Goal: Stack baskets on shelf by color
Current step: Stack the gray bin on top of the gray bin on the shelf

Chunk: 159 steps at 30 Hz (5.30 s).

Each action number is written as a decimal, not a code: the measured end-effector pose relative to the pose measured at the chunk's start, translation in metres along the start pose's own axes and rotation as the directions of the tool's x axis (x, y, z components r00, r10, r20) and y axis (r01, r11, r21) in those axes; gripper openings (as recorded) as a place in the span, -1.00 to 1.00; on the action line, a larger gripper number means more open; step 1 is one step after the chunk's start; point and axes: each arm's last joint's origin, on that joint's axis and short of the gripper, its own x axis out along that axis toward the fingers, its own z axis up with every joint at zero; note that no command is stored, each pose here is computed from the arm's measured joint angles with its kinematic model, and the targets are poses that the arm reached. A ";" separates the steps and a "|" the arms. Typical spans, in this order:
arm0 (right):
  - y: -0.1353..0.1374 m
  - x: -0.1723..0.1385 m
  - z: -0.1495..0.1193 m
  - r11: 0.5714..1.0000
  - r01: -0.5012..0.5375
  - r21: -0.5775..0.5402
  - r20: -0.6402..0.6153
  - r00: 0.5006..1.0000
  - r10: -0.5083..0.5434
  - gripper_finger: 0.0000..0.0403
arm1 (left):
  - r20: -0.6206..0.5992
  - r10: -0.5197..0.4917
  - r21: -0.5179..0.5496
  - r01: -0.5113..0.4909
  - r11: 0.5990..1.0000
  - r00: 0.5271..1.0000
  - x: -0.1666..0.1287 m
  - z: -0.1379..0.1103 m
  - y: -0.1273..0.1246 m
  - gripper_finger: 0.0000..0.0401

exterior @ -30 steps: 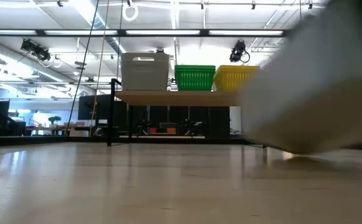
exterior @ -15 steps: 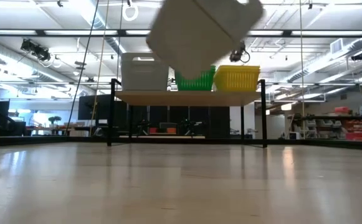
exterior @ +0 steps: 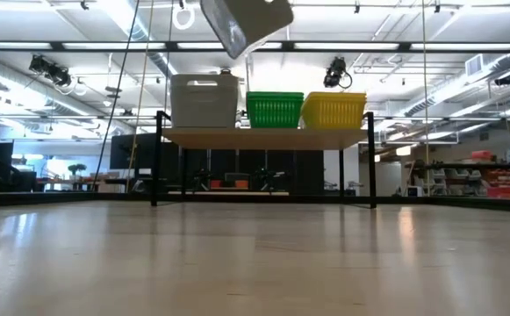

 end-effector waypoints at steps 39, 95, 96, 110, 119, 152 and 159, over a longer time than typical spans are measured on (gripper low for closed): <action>-0.111 0.048 -0.044 0.969 0.206 0.138 0.118 0.968 -0.223 -0.93 | 0.000 -0.068 0.065 0.068 0.996 0.998 0.016 0.060 0.091 -0.49; -0.068 -0.023 -0.053 0.772 0.048 0.633 -0.201 0.974 0.104 -0.15 | -0.390 0.122 0.258 -0.019 0.966 0.913 0.095 0.048 0.129 -0.10; -0.063 -0.026 -0.057 0.756 0.039 0.653 -0.238 0.959 0.156 -0.15 | -0.409 0.126 0.275 -0.010 0.962 0.904 0.104 0.048 0.131 -0.08; 0.019 -0.075 -0.064 0.726 -0.004 0.687 -0.552 0.647 0.526 -0.15 | -0.556 0.157 0.449 0.135 0.883 0.816 0.178 0.038 0.145 0.06; 0.051 -0.097 -0.048 0.749 0.013 0.662 -0.553 0.684 0.477 -0.15 | -0.537 0.221 0.524 0.116 0.844 0.814 0.181 0.038 0.147 0.06; 0.080 -0.102 -0.041 0.798 0.119 0.590 -0.605 0.720 0.340 -0.14 | -0.590 0.257 0.512 0.108 0.852 0.766 0.214 0.028 0.154 -0.93; 0.080 -0.101 -0.041 0.803 0.118 0.585 -0.606 0.721 0.335 -0.14 | -0.573 0.252 0.531 0.119 0.839 0.780 0.206 0.028 0.143 -0.97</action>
